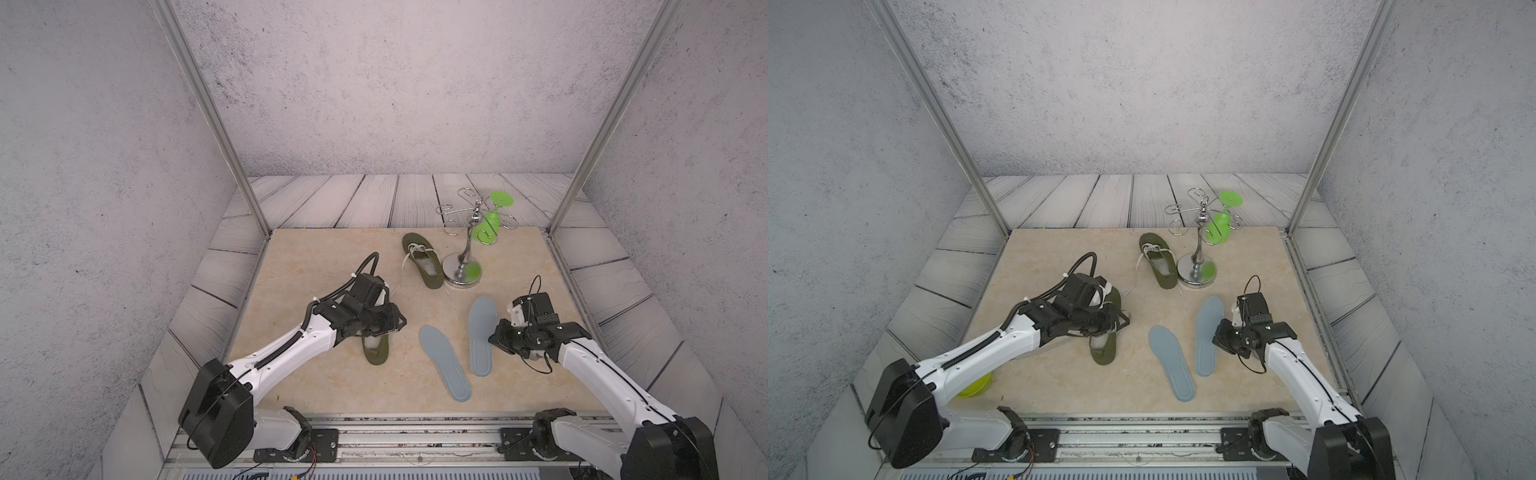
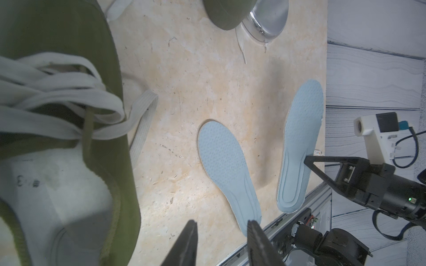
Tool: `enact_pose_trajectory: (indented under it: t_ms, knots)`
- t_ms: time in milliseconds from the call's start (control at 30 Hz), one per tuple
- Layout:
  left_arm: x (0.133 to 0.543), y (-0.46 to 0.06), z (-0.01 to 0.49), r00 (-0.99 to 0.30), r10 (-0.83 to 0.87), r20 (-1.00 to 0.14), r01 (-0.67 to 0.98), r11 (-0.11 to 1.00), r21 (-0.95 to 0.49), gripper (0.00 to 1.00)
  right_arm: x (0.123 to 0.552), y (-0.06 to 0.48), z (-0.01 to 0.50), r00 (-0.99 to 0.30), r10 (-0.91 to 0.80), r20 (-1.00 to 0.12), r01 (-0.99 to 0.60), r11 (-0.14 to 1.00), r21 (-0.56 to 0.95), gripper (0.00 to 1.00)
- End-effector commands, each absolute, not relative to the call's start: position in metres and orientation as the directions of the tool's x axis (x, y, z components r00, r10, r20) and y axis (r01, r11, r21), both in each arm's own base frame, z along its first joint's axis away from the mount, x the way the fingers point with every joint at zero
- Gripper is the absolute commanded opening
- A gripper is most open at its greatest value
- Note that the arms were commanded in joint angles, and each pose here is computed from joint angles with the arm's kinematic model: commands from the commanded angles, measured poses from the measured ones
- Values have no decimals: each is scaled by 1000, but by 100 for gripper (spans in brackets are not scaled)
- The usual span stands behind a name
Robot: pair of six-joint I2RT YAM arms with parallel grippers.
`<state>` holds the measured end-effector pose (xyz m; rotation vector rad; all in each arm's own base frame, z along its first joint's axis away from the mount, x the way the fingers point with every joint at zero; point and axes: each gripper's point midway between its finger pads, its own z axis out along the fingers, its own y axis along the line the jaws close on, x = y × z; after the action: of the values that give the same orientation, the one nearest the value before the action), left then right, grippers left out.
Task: Insert the insole into the shoe
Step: Pick up the insole from the center of the board.
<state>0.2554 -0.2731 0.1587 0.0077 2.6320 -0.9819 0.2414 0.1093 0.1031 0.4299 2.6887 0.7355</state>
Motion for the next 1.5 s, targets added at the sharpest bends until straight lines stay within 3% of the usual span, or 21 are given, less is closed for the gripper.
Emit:
enact_pose_trajectory:
  t_ms: [0,167,367,500,867,1067,1467]
  knots:
    - [267,-294,180,-936,-114,-332,159,706,-691,39,248,133,125,-914,348,-210,164,788,594,0]
    - [271,-306,190,-935,-77,-345,201,686,-699,39,263,172,139,-925,295,-239,98,793,601,0]
    - [263,-292,187,-903,24,-428,297,755,-584,44,285,220,146,-922,316,-225,94,745,660,0]
    - [259,-288,178,-904,24,-427,296,755,-585,45,290,243,150,-937,266,-229,45,739,672,0]
    - [270,-295,168,-903,4,-429,284,755,-591,45,285,264,154,-957,211,-200,7,703,711,0]
    - [277,-291,172,-891,-3,-455,294,759,-581,45,270,263,153,-979,-11,-201,-137,771,623,0]
    - [297,-258,165,-840,-119,-530,222,815,-536,43,265,290,166,-981,-105,-162,-190,661,726,0]
